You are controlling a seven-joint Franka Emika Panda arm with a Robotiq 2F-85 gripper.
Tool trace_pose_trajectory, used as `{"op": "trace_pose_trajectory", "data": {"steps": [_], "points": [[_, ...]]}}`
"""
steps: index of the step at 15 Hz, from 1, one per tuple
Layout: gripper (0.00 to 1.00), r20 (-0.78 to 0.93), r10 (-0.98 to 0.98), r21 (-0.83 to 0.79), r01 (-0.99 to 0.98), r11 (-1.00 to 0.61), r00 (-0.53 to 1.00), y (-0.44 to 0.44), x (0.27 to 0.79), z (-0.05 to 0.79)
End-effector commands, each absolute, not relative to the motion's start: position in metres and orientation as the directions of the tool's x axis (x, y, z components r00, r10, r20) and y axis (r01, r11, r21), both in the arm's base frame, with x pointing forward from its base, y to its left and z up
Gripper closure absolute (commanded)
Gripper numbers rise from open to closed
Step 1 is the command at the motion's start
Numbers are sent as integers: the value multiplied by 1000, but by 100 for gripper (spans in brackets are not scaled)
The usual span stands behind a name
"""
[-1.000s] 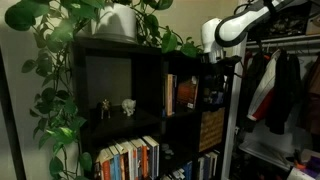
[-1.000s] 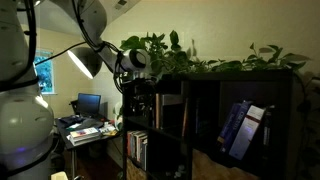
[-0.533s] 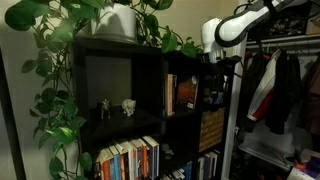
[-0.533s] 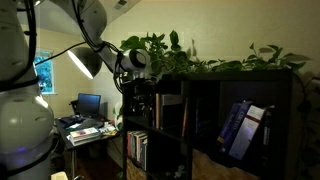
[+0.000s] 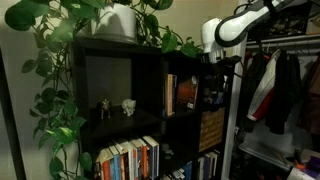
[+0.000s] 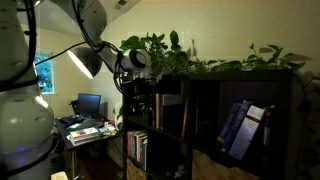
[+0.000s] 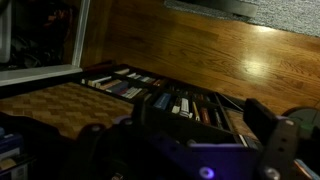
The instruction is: Lay down the book on the upper shelf
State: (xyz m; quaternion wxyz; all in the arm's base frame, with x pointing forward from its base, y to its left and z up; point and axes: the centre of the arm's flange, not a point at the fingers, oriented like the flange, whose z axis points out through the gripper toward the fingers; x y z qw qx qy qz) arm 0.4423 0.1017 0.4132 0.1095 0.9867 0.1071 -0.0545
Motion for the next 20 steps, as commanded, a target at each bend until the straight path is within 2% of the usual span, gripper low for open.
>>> {"op": "trace_pose_trajectory", "data": {"steps": [1,8,15,20], "points": [[0,-131,199,204,223,-953,971,102,442,413],[0,-127,201,181,221,-958,971,94,452,396],[0,94,142,141,128,-982,985,56,480,383],[0,85,133,137,120,-983,987,53,486,387]]}}
